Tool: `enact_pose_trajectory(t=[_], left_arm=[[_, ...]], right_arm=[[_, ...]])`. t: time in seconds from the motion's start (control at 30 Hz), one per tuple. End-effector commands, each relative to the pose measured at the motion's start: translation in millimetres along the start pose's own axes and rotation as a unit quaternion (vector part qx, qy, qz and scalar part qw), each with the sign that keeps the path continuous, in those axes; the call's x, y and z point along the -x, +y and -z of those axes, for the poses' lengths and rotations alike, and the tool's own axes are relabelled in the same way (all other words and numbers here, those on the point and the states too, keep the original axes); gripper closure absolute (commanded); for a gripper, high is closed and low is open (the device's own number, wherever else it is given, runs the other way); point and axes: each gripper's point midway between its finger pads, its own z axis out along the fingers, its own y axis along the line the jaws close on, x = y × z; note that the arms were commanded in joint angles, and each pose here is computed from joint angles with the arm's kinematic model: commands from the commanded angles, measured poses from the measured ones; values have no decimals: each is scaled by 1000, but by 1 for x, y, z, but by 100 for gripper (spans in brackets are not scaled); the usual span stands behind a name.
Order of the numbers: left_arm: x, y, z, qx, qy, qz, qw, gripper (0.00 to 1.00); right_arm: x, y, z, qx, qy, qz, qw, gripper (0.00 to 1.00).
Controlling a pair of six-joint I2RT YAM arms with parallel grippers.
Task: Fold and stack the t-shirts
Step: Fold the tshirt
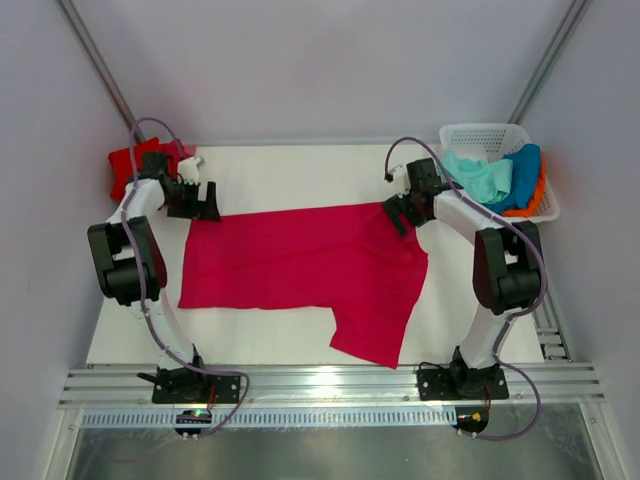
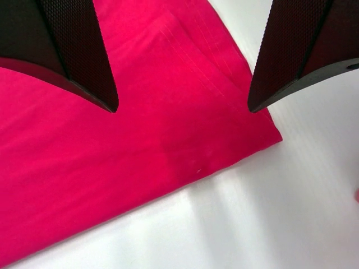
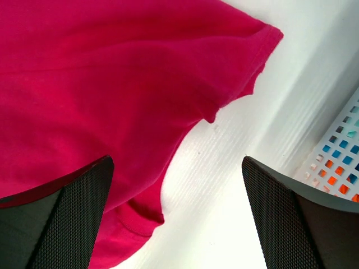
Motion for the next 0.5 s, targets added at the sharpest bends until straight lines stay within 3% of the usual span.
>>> enact_pose_trajectory(t=[0.0,0.17,0.47], left_arm=[[45,-32,52,-39,-90,-12,995,1],[52,-64,104,-80,-136,9,987,1],[-39,-63,108,-130,-45,58,989,4]], right_arm=[[27,8,25,36,-62,6,997,1],[16,36,36,118,-60,52,990,1],[-17,82,63,249,-64,164,952,1]])
